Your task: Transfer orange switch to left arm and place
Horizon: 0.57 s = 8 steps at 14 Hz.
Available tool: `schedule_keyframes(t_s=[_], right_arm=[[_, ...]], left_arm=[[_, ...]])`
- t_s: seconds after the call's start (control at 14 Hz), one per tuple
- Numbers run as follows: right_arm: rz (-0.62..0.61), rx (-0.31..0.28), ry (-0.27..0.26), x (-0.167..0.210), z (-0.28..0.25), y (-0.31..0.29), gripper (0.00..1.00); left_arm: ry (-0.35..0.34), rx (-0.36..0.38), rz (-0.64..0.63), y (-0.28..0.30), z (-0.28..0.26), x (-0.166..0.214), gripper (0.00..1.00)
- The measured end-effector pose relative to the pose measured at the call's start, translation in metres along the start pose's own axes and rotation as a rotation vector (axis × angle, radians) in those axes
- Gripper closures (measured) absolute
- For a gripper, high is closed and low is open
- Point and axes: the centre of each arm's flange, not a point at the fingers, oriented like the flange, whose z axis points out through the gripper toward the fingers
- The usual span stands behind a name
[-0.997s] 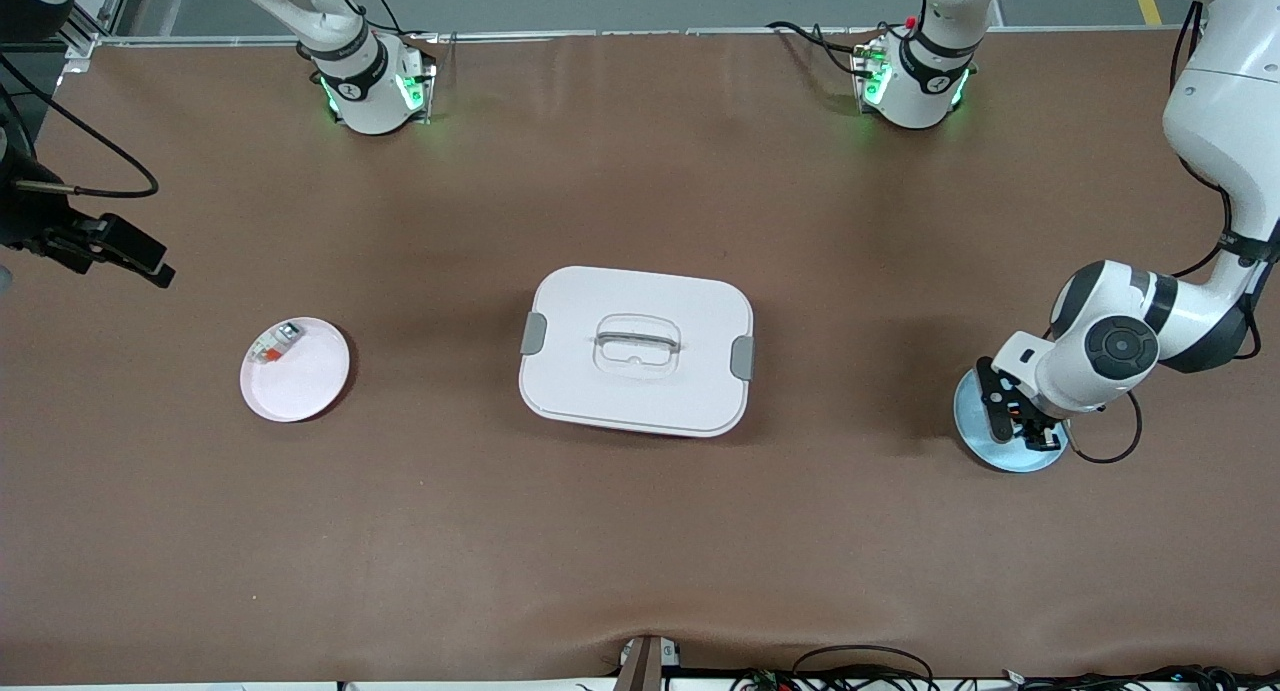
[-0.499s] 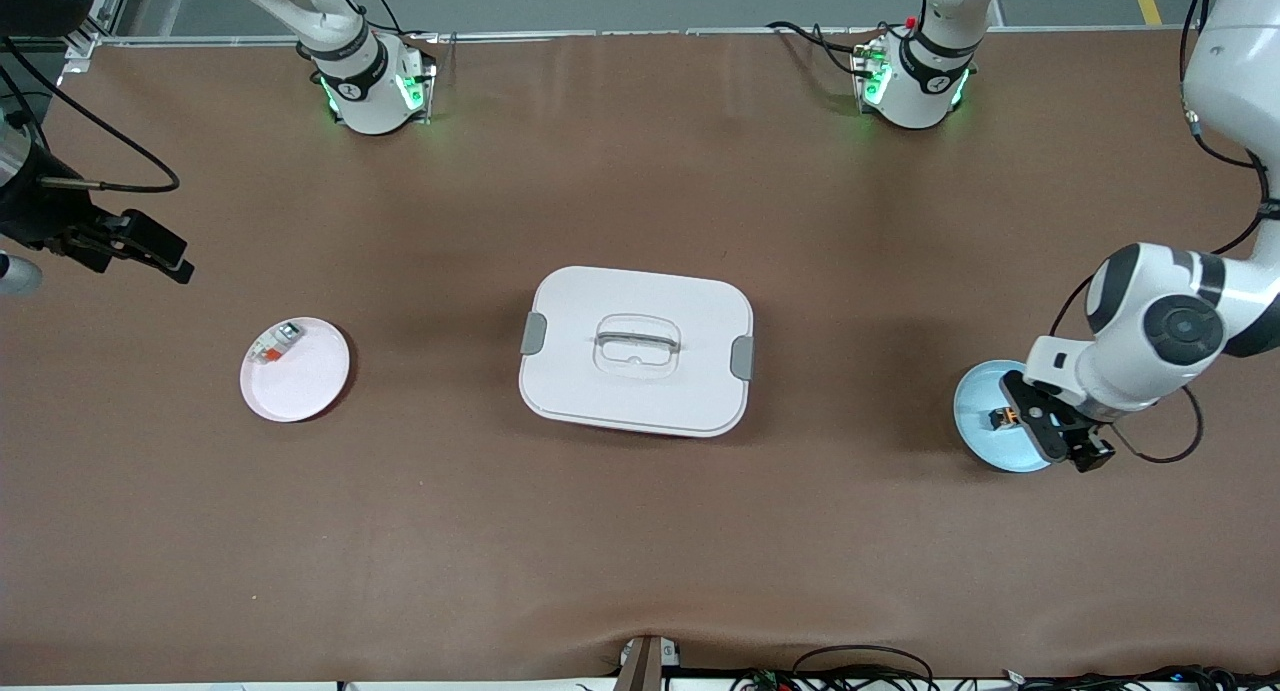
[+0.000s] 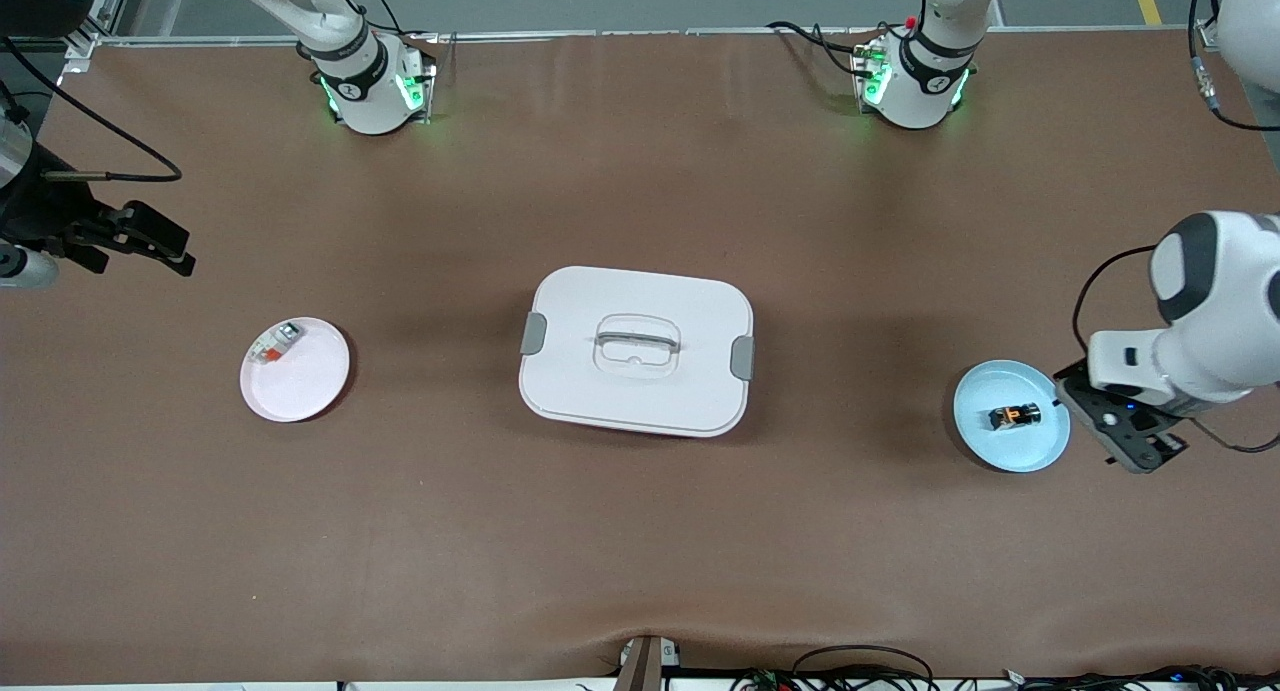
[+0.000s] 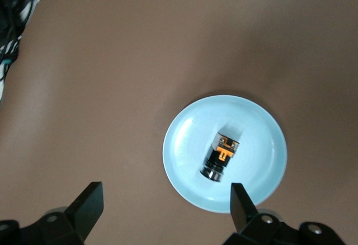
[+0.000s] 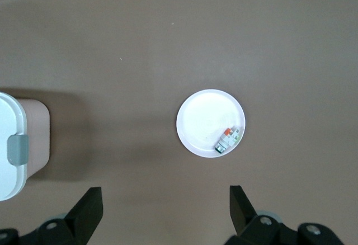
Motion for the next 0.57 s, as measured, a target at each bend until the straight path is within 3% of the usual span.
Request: schedule_keyframes(t_s=[0.28, 0.57], right_arm=[[-0.010, -0.017, -0.049, -0.005, 0.005, -0.001, 0.00], [-0.023, -0.030, -0.054, -0.006, 0.005, -0.007, 0.00]], left_arm=[[-0.041, -0.018, -0.312, 0.002, -0.085, 0.013, 0.00], [-0.009, -0.053, -0.608, 0.012, -0.116, 0.024, 0.00]])
